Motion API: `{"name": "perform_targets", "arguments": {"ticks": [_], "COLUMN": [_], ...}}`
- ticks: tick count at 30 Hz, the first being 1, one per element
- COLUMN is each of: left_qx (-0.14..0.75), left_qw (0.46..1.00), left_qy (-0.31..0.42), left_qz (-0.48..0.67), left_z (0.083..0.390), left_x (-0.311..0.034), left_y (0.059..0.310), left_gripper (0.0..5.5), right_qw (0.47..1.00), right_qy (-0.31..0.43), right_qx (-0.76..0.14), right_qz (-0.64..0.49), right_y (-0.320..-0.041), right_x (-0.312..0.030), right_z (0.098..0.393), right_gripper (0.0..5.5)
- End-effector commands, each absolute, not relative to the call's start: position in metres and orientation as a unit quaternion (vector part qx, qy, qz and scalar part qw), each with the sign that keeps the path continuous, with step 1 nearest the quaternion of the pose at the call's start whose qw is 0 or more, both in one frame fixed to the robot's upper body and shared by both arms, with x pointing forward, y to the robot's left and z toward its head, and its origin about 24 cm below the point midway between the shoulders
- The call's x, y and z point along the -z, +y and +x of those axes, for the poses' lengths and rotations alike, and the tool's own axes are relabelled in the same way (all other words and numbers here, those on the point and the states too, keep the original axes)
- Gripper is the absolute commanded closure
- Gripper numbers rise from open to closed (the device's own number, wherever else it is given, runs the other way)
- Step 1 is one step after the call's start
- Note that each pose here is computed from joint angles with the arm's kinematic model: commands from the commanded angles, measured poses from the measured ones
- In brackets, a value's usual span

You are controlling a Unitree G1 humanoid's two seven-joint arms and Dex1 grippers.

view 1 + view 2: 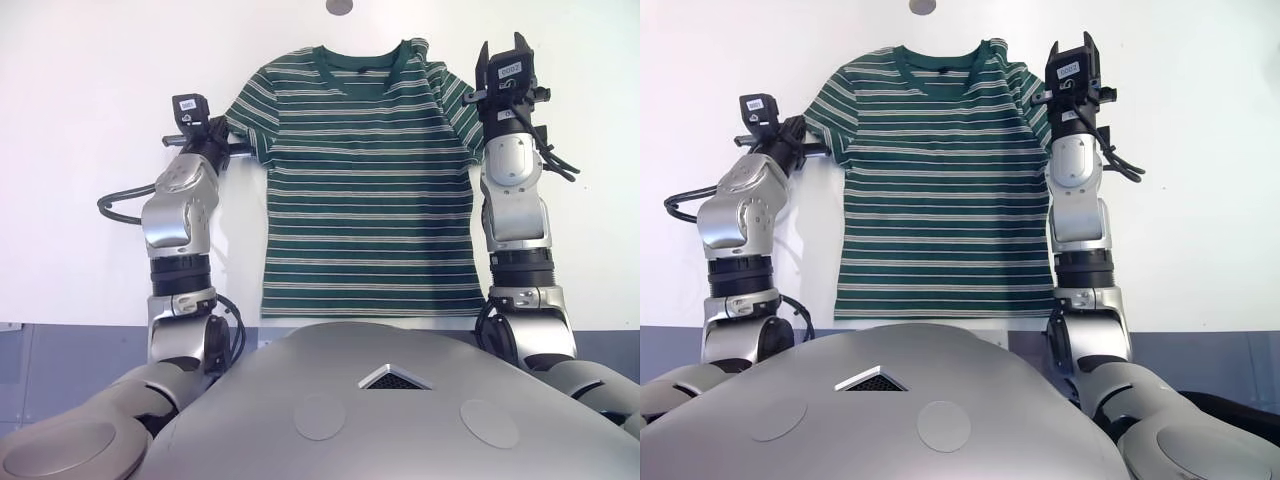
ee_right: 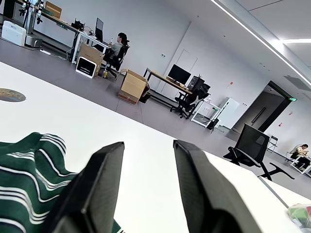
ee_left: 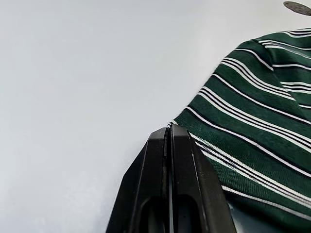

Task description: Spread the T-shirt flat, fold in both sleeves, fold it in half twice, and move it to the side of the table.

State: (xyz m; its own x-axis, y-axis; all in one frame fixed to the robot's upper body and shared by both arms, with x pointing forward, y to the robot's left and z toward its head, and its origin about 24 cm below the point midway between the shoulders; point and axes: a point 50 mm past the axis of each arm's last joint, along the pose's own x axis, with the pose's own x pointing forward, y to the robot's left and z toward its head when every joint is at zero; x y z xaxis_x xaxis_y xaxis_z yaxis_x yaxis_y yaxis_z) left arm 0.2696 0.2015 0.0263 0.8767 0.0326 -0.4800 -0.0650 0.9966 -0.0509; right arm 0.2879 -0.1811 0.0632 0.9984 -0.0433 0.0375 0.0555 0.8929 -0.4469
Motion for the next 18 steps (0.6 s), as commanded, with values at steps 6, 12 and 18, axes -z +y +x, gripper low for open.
{"name": "perform_targets", "arguments": {"ticks": [6, 12, 18], "left_qx": [-0.031, 0.004, 0.062], "left_qw": [0.974, 0.983, 0.984], "left_qy": [0.225, 0.178, 0.162], "left_qz": [0.014, 0.044, 0.048], "left_z": [0.295, 0.288, 0.283], "left_x": [-0.037, -0.064, -0.083], "left_y": [0.208, 0.189, 0.163], "left_gripper": [5.48, 5.48, 5.48], "right_qw": [0.973, 0.972, 0.973], "right_qy": [-0.022, -0.021, -0.021], "right_qx": [0.017, 0.022, 0.026], "right_qz": [-0.230, -0.231, -0.228], "right_y": [-0.173, -0.173, -0.170], "right_x": [-0.064, -0.061, -0.059], "right_z": [0.292, 0.290, 0.288], "right_gripper": [3.61, 3.61, 3.61]}}
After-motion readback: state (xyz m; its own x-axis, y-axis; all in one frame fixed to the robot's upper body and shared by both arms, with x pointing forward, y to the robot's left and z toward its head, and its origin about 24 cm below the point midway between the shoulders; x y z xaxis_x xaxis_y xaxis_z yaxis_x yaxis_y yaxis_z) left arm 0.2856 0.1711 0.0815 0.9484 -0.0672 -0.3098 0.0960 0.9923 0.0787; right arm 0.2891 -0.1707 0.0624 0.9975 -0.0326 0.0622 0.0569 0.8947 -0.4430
